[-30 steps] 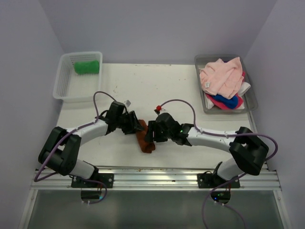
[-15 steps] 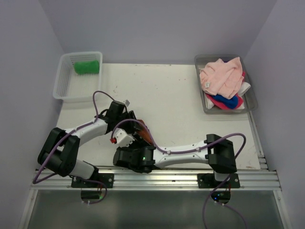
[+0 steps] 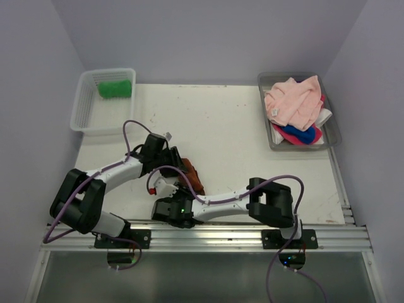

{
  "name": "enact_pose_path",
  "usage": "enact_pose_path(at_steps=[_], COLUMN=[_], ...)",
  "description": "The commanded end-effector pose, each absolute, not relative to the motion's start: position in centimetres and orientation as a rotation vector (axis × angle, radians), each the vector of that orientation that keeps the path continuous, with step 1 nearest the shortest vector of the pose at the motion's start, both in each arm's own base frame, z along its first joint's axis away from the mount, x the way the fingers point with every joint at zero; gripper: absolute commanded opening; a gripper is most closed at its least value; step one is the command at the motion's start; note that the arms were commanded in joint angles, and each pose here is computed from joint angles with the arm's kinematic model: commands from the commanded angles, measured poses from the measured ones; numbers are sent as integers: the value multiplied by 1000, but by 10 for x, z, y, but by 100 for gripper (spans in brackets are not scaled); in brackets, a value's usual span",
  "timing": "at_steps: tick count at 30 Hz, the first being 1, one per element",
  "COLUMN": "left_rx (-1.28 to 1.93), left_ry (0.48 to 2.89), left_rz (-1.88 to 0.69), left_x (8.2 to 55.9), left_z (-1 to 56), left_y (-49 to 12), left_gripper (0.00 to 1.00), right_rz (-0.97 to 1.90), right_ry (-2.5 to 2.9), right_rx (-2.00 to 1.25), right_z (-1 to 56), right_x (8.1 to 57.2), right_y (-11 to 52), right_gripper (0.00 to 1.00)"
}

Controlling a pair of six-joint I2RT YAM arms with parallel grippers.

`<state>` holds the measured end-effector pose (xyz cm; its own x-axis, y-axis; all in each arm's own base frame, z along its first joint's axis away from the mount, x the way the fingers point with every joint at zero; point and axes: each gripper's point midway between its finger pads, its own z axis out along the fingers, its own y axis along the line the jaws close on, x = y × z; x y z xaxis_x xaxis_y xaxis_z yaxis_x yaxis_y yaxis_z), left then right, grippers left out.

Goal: Roll the towels
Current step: Roll the towel

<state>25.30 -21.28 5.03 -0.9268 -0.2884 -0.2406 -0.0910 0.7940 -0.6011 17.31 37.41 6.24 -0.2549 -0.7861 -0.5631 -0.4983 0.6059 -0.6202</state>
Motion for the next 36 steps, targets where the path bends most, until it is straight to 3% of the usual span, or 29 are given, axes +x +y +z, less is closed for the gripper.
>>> enact_pose_path(at_steps=[1, 6, 10, 13, 17, 36], left_rx=[-280, -287, -282, -270, -251, -178], left_ry=[2622, 2622, 2618, 2601, 2576, 2591], left_rz=[-870, -870, -853, -839, -842, -916], left_x=[261, 262, 264, 268, 272, 260], left_z=[66, 66, 70, 78, 87, 85], left_y=[-215, -216, -214, -213, -214, -233], left_gripper=[48, 53, 64, 78, 85, 87], right_rz=[-263, -49, 76, 213, 379, 575], right_ry=[1987, 2069, 2131, 2161, 2204, 2298], right_rx=[-911, -813, -747, -684, -589, -408], right_z=[70, 81, 81, 89, 95, 81], right_x=[184, 191, 193, 193, 199, 203], right_y=[372, 371, 362, 361, 359, 341], right_gripper=[40, 27, 25, 24, 24, 25])
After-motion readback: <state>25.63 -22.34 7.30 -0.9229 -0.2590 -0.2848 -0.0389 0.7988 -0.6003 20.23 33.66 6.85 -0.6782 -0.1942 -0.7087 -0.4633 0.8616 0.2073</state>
